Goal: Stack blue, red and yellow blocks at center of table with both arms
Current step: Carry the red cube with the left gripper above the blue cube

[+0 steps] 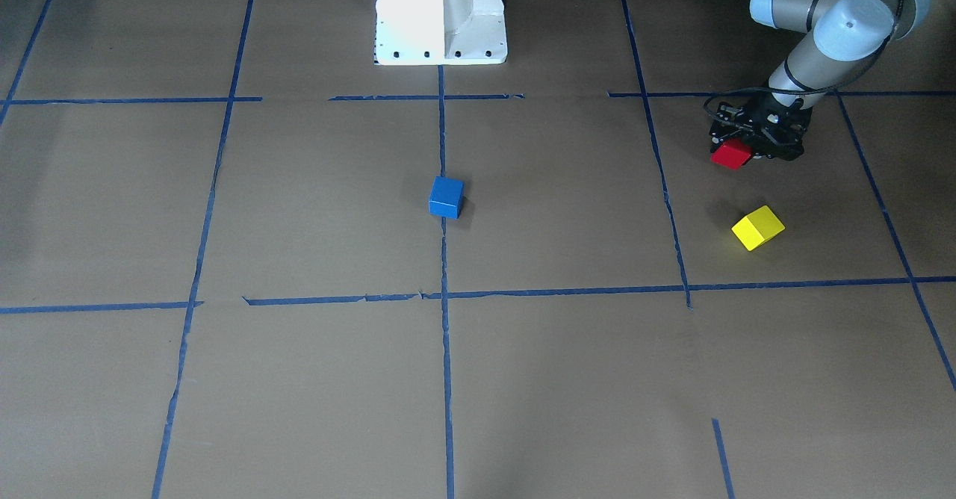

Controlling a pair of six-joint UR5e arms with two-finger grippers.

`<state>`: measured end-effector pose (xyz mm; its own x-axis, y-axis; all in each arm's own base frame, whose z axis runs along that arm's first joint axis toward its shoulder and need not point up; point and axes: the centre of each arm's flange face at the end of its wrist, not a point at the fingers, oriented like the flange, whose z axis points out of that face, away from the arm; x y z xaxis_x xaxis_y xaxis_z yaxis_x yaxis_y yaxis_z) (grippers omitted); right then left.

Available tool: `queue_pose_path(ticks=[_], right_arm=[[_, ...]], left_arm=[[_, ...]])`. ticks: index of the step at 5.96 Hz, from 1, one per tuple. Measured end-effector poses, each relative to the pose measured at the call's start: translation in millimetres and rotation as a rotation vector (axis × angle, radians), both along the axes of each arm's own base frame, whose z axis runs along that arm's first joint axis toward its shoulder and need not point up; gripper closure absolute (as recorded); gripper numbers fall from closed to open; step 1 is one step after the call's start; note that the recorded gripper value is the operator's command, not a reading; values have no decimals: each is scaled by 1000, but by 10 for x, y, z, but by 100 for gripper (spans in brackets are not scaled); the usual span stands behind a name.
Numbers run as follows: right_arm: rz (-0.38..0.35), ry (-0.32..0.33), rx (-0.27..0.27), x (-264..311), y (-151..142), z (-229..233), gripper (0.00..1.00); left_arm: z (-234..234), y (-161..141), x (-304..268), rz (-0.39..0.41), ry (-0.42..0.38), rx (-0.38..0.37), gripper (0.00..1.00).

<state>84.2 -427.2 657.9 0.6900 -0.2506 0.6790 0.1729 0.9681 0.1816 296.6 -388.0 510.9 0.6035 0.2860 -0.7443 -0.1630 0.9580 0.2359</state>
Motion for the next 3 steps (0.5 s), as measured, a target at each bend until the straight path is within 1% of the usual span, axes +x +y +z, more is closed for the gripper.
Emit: queue_pose_path(ticks=[1, 2, 3], right_arm=[[0, 0, 0, 0, 2, 2, 0], [0, 1, -1, 0, 13, 11, 0], [0, 1, -2, 0, 23, 20, 0]], left_arm=[[-387, -178, 203, -83, 36, -79, 94], [-948, -422, 499, -138, 51, -142, 94], [-1624, -558, 921, -154, 35, -206, 93]])
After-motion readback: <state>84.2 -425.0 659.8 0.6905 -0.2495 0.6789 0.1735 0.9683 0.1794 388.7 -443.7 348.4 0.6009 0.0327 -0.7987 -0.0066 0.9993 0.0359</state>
